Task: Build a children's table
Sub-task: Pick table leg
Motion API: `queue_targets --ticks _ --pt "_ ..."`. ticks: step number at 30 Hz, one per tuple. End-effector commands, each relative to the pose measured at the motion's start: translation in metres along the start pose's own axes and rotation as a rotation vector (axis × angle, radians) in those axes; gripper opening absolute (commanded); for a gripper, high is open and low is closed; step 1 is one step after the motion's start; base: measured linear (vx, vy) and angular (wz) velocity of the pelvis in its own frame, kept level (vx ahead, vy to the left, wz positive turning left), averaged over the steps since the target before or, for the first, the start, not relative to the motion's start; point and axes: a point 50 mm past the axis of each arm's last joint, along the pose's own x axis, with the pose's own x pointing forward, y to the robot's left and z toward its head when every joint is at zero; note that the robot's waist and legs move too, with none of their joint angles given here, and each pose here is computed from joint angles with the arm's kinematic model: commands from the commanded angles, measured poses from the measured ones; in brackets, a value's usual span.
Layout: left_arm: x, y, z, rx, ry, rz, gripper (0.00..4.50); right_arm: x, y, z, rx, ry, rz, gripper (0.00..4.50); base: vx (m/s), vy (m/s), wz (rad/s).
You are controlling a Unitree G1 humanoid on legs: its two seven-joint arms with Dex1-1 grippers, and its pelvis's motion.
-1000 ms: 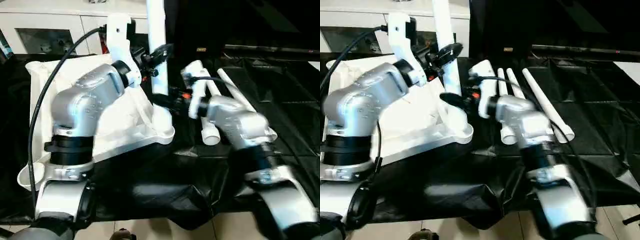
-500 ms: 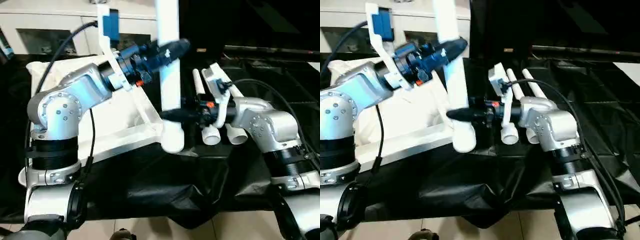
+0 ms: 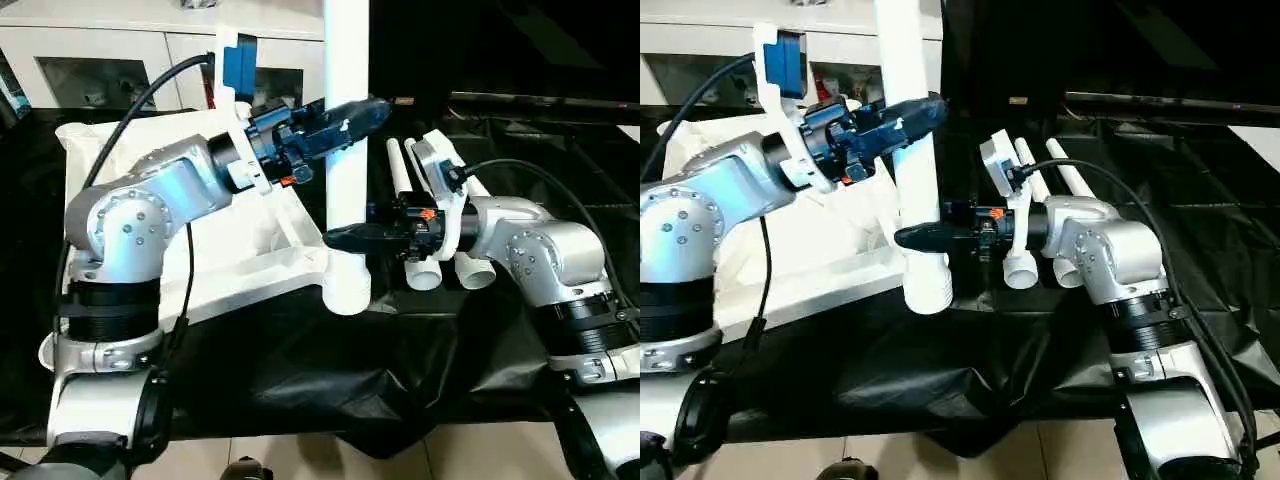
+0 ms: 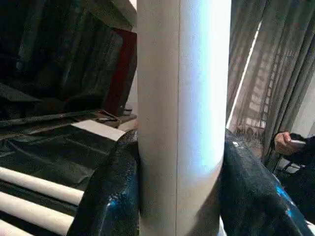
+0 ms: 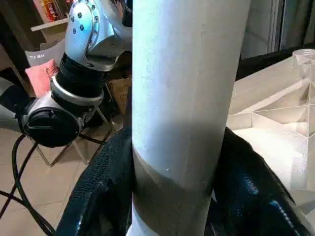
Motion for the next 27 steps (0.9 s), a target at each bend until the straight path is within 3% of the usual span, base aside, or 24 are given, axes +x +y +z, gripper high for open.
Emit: queue_targets --ticks 1,3,5,8,10,16,22,23,27 --pt "0.004 -0.003 -0.001 -0.003 -0.003 -0.013 1.77 0.002 0.003 0.005 -0.020 0.003 0.028 1.82 0.000 0.000 0.00" --pt "0.004 0.001 0.002 0.002 -0.033 0.041 1.77 0.003 -0.002 0.005 -0.067 0.015 -0.041 1.82 0.000 0.000 0.00" --pt "0.004 0.003 0.003 0.013 -0.037 0.060 1.77 0.004 -0.004 0.005 -0.069 0.012 -0.059 2.38 0.000 0.000 0.00" --pt "0.007 0.012 0.010 0.049 -0.065 0.162 1.77 0.005 -0.007 0.007 -0.061 -0.009 -0.092 2.63 0.000 0.000 0.00" --pt "0.010 0.020 0.014 0.093 -0.061 0.287 1.77 0.009 -0.014 0.006 -0.128 0.016 -0.205 2.94 0.000 0.000 0.00" --pt "0.011 0.029 0.019 0.187 -0.049 0.536 1.77 0.019 -0.032 0.001 -0.076 0.024 -0.440 2.99 0.000 0.000 0.00" --pt "0.016 0.024 0.019 0.209 -0.040 0.553 1.77 0.029 -0.039 -0.008 -0.040 0.035 -0.500 2.99 0.000 0.000 0.00" --pt "0.017 0.023 0.018 0.205 -0.040 0.546 1.77 0.030 -0.040 -0.009 -0.034 0.033 -0.507 2.71 0.000 0.000 0.00" --pt "0.021 0.018 0.018 0.190 -0.048 0.522 1.77 0.032 -0.041 -0.010 -0.002 0.009 -0.509 2.45 0.000 0.000 0.00"
